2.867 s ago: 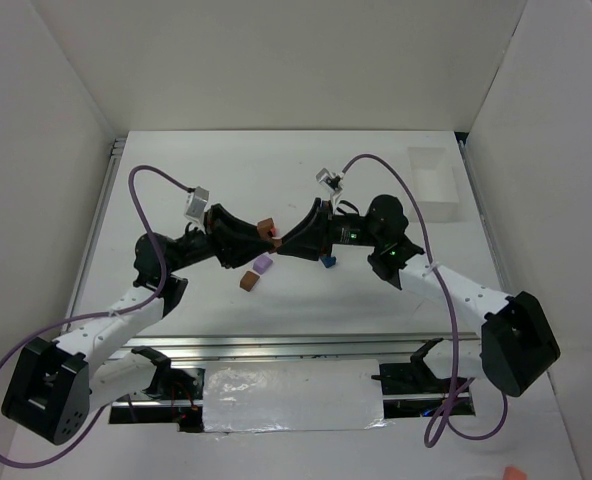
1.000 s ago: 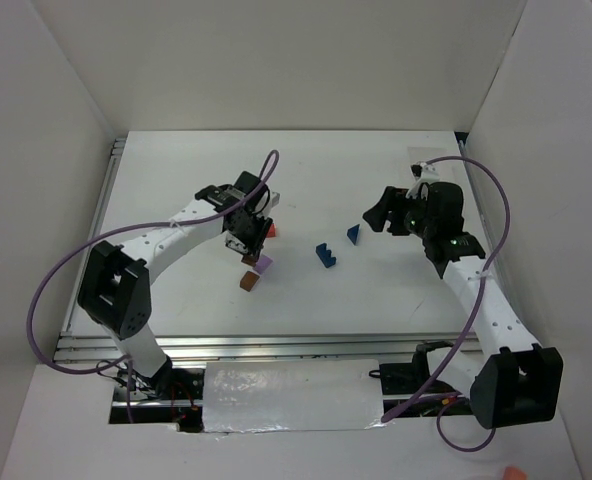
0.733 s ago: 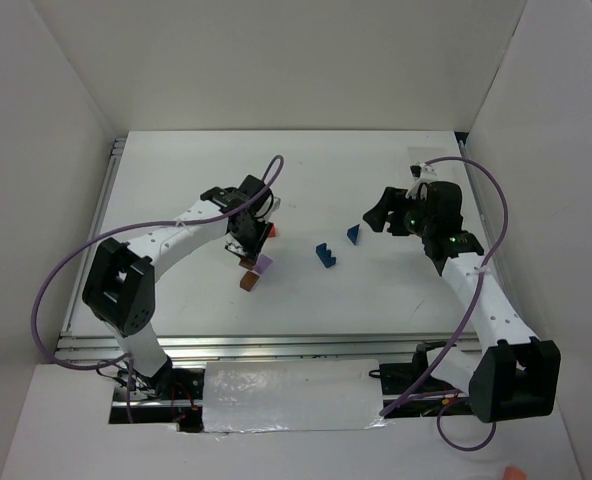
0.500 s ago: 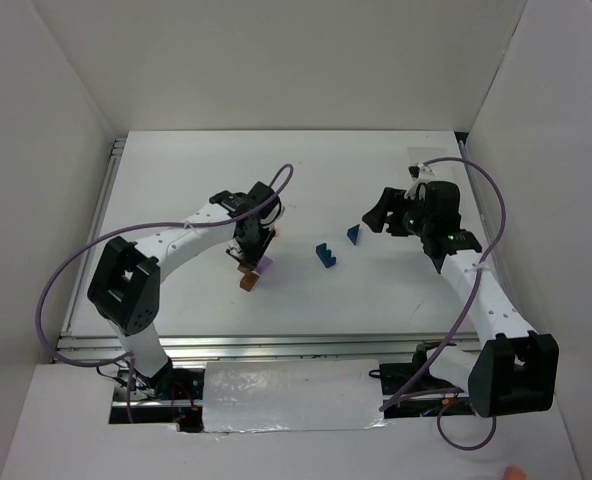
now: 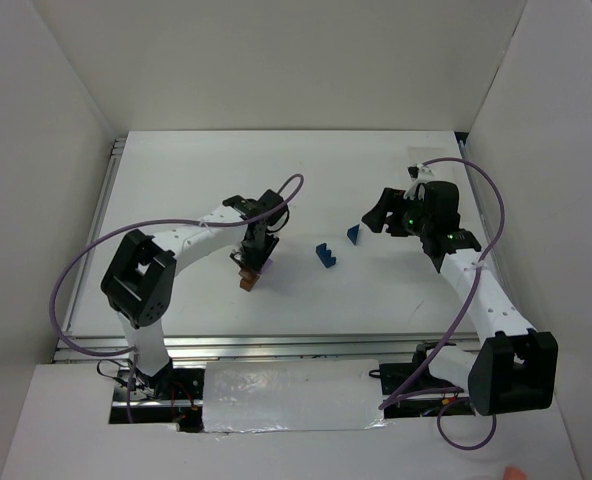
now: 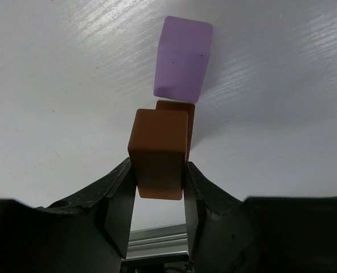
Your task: Build the wood block tower
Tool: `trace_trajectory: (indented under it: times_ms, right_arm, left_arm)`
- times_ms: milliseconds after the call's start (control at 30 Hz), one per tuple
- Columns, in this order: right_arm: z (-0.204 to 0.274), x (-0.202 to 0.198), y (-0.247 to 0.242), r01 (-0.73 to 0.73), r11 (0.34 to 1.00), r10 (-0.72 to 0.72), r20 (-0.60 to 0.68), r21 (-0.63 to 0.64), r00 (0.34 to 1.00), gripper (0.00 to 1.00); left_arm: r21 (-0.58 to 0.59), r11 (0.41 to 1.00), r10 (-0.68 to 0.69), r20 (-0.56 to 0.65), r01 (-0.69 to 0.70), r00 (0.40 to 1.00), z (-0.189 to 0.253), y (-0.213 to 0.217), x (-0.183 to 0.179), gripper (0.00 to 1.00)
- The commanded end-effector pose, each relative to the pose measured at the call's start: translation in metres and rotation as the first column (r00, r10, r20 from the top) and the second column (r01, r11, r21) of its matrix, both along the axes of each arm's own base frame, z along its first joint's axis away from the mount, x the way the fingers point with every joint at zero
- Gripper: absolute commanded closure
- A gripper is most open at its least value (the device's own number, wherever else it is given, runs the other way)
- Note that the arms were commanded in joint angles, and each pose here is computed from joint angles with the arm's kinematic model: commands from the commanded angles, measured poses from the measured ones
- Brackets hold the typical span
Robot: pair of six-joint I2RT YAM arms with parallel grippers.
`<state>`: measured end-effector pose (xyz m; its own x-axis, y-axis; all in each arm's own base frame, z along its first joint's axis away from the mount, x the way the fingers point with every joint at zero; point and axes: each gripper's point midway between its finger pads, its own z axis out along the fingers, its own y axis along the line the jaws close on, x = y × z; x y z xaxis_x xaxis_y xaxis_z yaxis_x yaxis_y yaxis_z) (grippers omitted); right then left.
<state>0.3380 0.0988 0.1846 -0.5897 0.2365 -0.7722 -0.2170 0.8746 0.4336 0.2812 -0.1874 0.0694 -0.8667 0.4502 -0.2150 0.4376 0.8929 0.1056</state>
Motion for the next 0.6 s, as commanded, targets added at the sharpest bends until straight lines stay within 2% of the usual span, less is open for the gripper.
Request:
trace_trajectory:
  times_ms: [0, 567]
  right_arm:
    - [0.0094, 0.0024, -0.0023, 0.005, 1.000, -0.005, 0.030, 0.002, 1.000, 0.25]
    - [0.0071, 0.0022, -0.0015, -0.003, 1.000, 0.003, 0.019, 0.009, 1.000, 0.25]
  left_arm:
    - [0.015, 1.000, 0.005, 0.013, -0.005, 1.000, 0.0008, -0.0015, 0.0081, 0.89]
    - [-0.009, 0.999, -0.035, -0.017, 0.034, 0.999, 0.0000, -0.0104, 0.0087, 0.89]
